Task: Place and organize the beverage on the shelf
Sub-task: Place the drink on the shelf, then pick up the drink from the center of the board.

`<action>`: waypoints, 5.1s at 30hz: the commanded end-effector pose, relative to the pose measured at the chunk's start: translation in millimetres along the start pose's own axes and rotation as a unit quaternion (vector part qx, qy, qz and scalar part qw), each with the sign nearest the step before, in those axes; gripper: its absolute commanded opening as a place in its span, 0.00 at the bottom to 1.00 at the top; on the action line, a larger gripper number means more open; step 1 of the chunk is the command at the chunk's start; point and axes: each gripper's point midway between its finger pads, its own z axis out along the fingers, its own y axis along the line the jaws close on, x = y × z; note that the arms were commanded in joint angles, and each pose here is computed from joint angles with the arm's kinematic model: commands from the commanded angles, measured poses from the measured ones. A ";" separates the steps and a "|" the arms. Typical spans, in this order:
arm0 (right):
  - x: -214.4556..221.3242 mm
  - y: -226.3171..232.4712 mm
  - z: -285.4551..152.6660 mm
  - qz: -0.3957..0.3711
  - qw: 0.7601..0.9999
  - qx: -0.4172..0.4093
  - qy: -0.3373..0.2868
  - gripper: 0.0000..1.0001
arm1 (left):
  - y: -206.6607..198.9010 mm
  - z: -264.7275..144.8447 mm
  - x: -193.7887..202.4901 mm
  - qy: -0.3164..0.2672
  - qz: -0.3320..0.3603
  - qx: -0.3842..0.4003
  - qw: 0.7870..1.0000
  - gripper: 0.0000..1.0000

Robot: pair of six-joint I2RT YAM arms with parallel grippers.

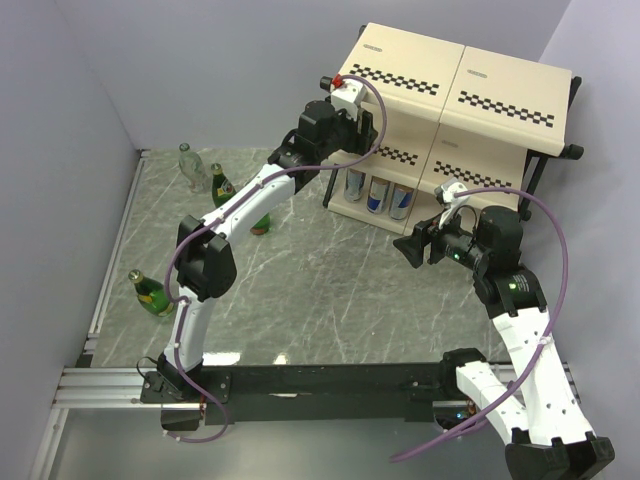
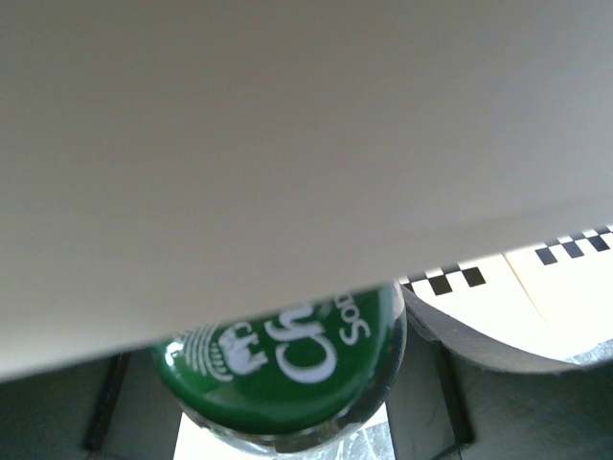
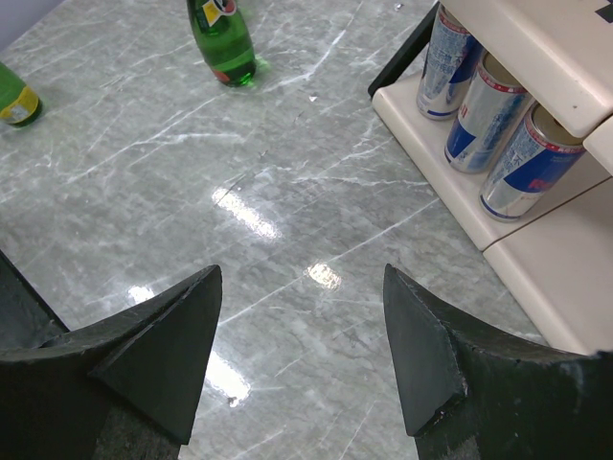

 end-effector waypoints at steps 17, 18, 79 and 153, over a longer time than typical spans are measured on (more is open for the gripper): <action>-4.4 -4.6 -0.1 -0.010 1.000 0.009 -0.010 0.75 | -12.2 -18.2 -90.2 -0.122 -0.005 0.012 0.992 0.73; -4.7 -4.5 -0.4 -0.010 1.000 0.010 -0.010 0.75 | -12.2 -18.2 -90.6 -0.123 -0.004 0.012 0.992 0.73; -4.4 -6.5 0.2 -0.010 1.000 0.014 -0.009 0.75 | -14.7 -12.0 -87.8 -0.135 -0.013 0.009 0.991 0.76; 9.4 18.3 5.7 -0.039 0.996 -0.078 0.014 0.48 | 432.7 -232.0 60.5 0.065 -0.189 -0.457 0.867 0.66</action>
